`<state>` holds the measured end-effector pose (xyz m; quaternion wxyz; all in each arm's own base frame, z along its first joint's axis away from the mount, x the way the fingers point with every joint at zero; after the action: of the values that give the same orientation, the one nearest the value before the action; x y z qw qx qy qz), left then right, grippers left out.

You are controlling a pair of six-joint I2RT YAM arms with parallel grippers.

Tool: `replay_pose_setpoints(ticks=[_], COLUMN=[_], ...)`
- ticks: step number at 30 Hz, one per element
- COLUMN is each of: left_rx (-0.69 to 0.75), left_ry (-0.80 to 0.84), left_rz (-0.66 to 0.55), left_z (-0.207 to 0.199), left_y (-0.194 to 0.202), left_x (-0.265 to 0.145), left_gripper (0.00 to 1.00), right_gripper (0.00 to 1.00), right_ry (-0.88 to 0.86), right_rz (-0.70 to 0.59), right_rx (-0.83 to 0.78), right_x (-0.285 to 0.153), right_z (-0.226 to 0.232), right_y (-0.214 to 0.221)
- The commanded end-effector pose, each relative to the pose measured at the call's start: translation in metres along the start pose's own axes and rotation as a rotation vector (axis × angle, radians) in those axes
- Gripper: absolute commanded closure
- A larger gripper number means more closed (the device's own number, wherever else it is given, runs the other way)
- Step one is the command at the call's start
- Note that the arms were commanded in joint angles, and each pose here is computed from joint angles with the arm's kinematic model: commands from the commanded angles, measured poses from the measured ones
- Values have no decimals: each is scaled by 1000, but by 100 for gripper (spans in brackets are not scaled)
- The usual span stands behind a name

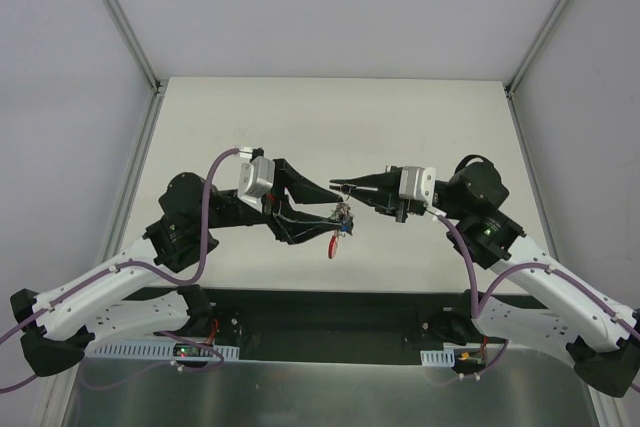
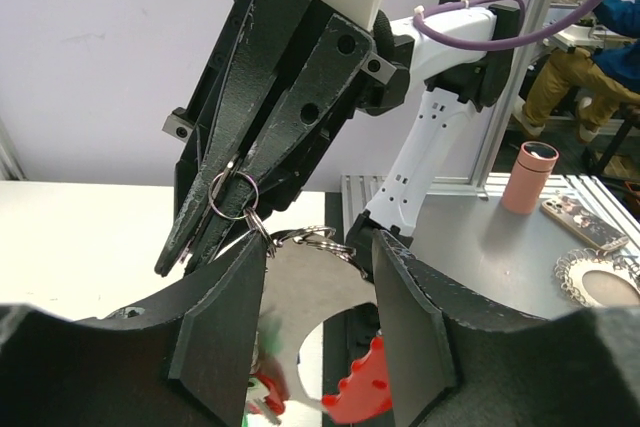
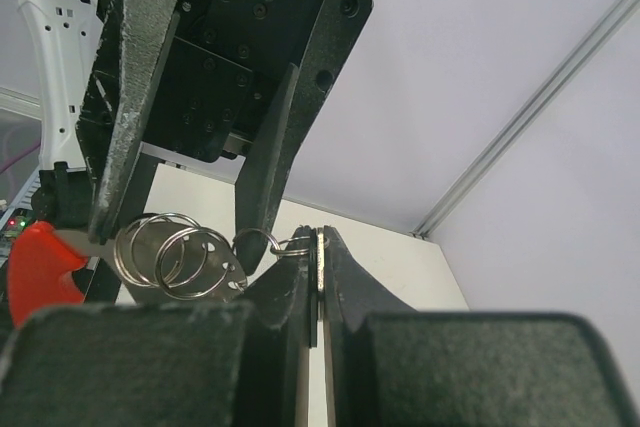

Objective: Remove the keys from the keyring

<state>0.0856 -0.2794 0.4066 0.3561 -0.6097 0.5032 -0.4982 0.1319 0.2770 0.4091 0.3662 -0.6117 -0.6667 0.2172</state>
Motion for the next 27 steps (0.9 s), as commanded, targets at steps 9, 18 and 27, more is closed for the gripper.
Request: replay_pose_setpoints(ticks=[9, 18, 27], left_rx=[19, 35, 26], left_ry=[100, 98, 123], left_rz=[-21, -19, -10], left_z=[-20, -17, -22], left_y=[-11, -12, -12], left_x=[-1, 3, 2], left_gripper=[55, 59, 72], right_gripper=[99, 99, 99], right_ry=[-22, -90, -67], right_rz=[-128, -165, -175], right_rx=[-75, -60, -68], right_x=[2, 1, 2], right_z=[-8, 5, -2], right_y=[-37, -43, -50])
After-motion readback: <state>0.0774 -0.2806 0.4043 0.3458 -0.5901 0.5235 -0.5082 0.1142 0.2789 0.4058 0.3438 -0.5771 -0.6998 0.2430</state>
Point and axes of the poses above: each gripper's point midway between its finger pads, its own x axis out along the fingers, its own z axis along the line the jaws close on, y = z × x, the point moved 3 cm from there along -x, back along the fingers, and after that the axes turned 12 degrees about -x, right-handed, at the moved point
